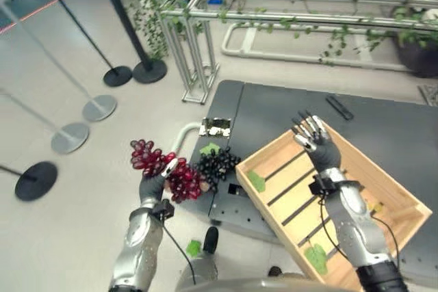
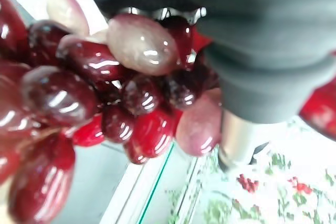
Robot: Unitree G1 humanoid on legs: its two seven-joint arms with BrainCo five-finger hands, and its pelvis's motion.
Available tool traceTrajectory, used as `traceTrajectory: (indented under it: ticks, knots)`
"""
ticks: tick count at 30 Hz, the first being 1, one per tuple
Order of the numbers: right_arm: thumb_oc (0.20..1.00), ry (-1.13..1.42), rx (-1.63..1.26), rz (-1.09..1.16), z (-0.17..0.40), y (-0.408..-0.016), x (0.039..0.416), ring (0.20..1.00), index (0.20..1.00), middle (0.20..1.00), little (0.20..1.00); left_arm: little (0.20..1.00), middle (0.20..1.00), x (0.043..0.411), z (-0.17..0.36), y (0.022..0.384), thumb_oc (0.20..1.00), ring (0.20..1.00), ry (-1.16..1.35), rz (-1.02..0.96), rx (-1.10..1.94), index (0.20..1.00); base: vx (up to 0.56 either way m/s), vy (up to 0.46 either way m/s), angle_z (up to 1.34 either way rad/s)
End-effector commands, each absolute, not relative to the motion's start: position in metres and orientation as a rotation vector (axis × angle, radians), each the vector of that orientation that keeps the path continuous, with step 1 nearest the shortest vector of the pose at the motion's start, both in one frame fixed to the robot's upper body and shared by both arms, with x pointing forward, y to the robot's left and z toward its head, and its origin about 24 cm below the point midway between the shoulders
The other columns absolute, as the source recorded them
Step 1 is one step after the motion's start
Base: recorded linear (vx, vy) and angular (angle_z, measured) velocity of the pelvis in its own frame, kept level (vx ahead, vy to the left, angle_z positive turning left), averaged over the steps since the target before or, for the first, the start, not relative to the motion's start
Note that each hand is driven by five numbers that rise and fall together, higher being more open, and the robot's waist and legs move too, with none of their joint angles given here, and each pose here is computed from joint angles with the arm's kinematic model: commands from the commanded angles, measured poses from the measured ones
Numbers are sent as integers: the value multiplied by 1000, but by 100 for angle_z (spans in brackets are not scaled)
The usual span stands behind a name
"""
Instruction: Pick up the fruits from the basket on one side to the basket on the other side
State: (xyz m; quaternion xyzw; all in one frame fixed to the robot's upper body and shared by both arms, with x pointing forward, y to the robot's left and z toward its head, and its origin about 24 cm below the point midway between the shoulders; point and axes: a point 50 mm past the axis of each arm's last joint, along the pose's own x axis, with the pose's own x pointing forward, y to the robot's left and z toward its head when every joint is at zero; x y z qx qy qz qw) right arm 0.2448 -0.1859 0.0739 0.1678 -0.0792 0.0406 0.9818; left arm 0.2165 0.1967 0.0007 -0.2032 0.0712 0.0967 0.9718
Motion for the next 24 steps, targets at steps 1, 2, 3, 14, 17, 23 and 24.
traceTrajectory:
  ticks: [1, 2, 3, 14, 17, 23, 24]
  knots:
    - [1000, -368, 313, 91, 112, -187, 244, 1000, 1000, 1000, 1000, 200, 200, 233, 49, 201, 200, 200, -126, 132, -454, 200, -106, 17, 46]
    - [1000, -369, 312, 87, 112, -188, 244, 1000, 1000, 1000, 1000, 200, 200, 233, 49, 200, 200, 200, -125, 132, -461, 200, -70, 29, 45]
    - [1000, -361, 313, 86, 110, -187, 244, 1000, 1000, 1000, 1000, 200, 200, 231, 48, 200, 200, 200, -120, 132, -462, 200, -94, 54, 100]
    - [1000, -343, 297, 34, 106, -193, 242, 1000, 1000, 1000, 1000, 200, 200, 228, 46, 202, 200, 200, -105, 135, -406, 200, -150, 137, 86]
    - [1000, -352, 302, 2, 105, -195, 241, 1000, 1000, 1000, 1000, 200, 200, 234, 54, 203, 200, 200, -122, 97, -319, 200, -323, 266, 91]
    - [1000, -311, 321, 60, 99, -176, 248, 1000, 1000, 1000, 1000, 200, 200, 234, 58, 216, 200, 200, -124, 116, -171, 200, -217, 264, 59]
    - [1000, -303, 313, 59, 98, -176, 249, 1000, 1000, 1000, 1000, 200, 200, 235, 60, 217, 200, 200, -130, 112, -146, 200, -271, 288, 15]
